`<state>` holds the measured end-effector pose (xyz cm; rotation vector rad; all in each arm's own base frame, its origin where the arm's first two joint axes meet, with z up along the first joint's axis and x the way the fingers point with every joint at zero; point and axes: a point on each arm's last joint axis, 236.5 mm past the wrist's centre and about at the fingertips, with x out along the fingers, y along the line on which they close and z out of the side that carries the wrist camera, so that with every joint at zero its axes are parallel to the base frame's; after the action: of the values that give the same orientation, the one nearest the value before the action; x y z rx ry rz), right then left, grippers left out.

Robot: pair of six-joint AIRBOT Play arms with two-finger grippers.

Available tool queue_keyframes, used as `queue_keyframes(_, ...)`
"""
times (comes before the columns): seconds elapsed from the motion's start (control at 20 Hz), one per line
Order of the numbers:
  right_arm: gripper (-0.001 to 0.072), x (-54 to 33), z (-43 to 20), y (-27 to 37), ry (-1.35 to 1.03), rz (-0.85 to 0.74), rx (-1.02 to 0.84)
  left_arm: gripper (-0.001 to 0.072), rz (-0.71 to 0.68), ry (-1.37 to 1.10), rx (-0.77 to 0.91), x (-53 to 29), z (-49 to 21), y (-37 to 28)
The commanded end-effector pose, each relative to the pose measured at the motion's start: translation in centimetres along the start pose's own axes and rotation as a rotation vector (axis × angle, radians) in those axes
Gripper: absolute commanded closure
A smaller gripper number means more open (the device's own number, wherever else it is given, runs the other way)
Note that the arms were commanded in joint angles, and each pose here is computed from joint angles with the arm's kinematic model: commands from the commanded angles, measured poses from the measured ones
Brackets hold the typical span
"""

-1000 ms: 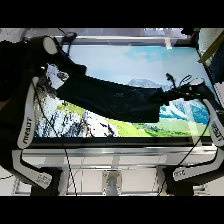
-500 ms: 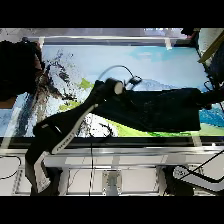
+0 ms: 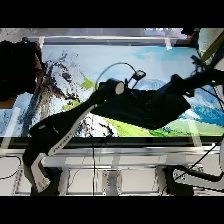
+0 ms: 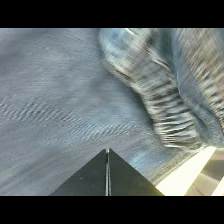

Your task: Fold the clothes and pants, and hang the long-sleeved shirts on hangers.

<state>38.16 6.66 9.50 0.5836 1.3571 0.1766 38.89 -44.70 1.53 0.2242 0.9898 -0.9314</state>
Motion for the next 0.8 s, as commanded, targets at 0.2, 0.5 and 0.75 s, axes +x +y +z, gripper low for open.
queue_keyframes(0.2, 0.0629, 10.5, 2.3, 18.6, -0.143, 0.271, -0.028, 0.0691, 0.138, -0.073, -0.125, -19.4, 0.5, 10.2)
queue_keyframes(0.5, 0.0238, 12.9, 1.8, 22.1, -0.153, 0.293, -0.141, 0.0692, 0.257, -0.170, -0.204, -28.8, -0.7, 15.0)
queue_keyframes(0.75, 0.0237, 8.7, 3.3, 5.3, -0.050, -0.228, -0.219, 0.0691, 0.290, -0.144, -0.226, -29.7, -2.1, 16.7)
